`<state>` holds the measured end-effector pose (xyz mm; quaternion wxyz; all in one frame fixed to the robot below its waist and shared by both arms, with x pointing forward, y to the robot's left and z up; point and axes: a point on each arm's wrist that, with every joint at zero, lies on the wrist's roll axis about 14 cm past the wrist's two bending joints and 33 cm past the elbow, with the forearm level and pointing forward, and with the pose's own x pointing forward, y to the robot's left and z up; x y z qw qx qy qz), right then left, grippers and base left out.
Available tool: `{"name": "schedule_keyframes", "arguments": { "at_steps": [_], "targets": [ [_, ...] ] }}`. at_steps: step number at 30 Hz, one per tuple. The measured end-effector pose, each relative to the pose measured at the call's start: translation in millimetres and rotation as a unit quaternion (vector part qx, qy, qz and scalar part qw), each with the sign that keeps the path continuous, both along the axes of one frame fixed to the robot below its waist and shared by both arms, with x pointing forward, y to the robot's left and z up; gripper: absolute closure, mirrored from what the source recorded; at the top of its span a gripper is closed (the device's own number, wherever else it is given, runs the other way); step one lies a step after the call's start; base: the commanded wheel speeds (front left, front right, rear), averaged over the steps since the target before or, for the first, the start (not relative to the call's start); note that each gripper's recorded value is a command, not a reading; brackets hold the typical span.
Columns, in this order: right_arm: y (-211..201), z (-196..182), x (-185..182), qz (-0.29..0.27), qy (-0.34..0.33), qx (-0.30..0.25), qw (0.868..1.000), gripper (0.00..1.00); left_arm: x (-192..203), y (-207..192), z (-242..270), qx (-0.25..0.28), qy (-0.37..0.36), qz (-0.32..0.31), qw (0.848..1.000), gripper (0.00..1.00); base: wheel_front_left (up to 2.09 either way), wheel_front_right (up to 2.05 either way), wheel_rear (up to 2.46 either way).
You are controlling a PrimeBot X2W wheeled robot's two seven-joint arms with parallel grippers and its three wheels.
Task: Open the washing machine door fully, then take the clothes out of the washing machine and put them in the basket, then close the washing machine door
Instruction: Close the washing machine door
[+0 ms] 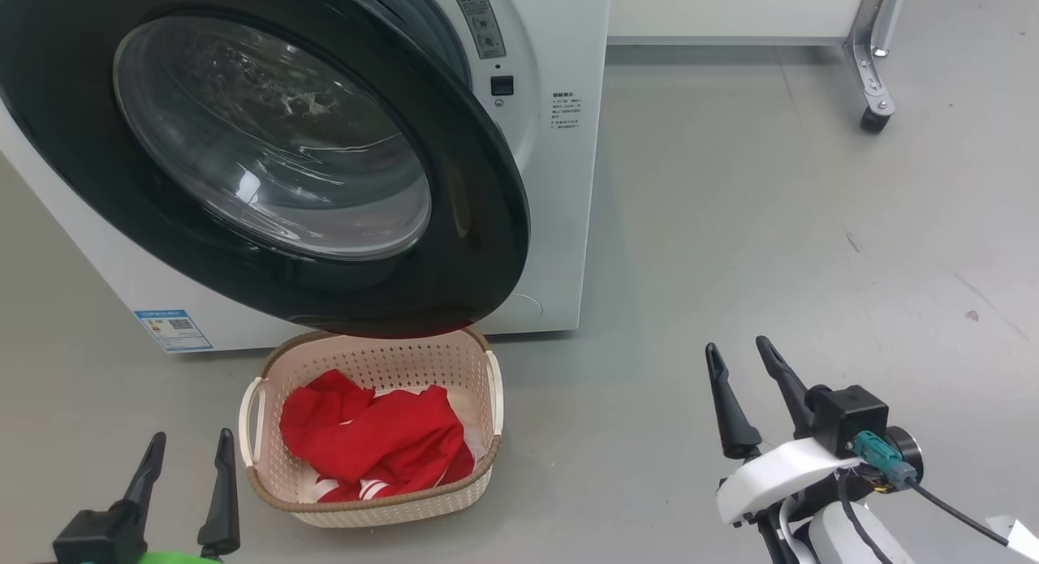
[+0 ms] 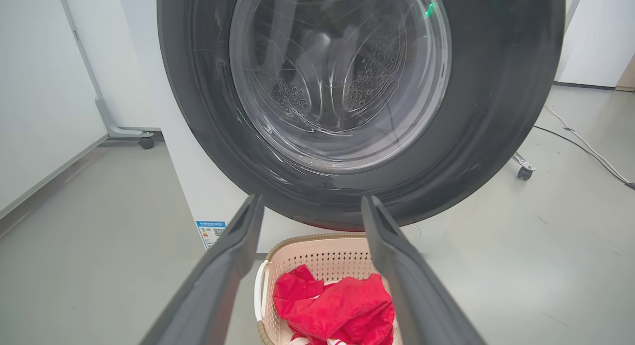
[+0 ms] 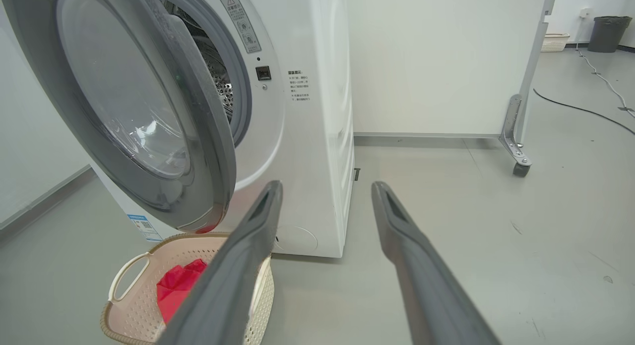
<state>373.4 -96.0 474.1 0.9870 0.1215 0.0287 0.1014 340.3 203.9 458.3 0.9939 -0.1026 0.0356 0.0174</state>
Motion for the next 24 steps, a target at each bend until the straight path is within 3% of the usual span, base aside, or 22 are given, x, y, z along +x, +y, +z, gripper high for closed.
{"name": "schedule_keyframes", "arguments": {
  "at_steps": [1, 2, 12, 19, 24],
  "targets": [
    [0.5, 0.7, 0.2, 0.001, -0.002, -0.002, 1.000, 0.65, 0.1, 0.2, 0.3, 0.001, -0.001, 0.001, 1.000, 0.00, 0.00, 0.00, 0.00],
    [1.6, 3.7, 0.8, 0.004, -0.006, 0.000, 1.000, 1.00, 0.0, -0.1, 0.3, 0.001, -0.001, 0.002, 1.000, 0.00, 0.00, 0.00, 0.00],
    [26.4, 35.0, 7.9, 0.060, -0.062, 0.001, 0.996, 1.00, -0.5, -1.4, 2.3, 0.003, -0.006, 0.002, 1.000, 0.00, 0.00, 0.00, 0.00],
    [64.5, 49.7, 18.0, 0.153, -0.106, -0.059, 0.981, 1.00, -1.4, -7.4, 0.1, -0.001, -0.004, -0.004, 1.000, 0.00, 0.00, 0.00, 0.00],
    [95.0, 53.9, 23.3, 0.205, -0.121, -0.071, 0.969, 1.00, -5.8, -1.2, -0.5, -0.003, -0.002, 0.009, 1.000, 0.00, 0.00, 0.00, 0.00]
  ]
}}
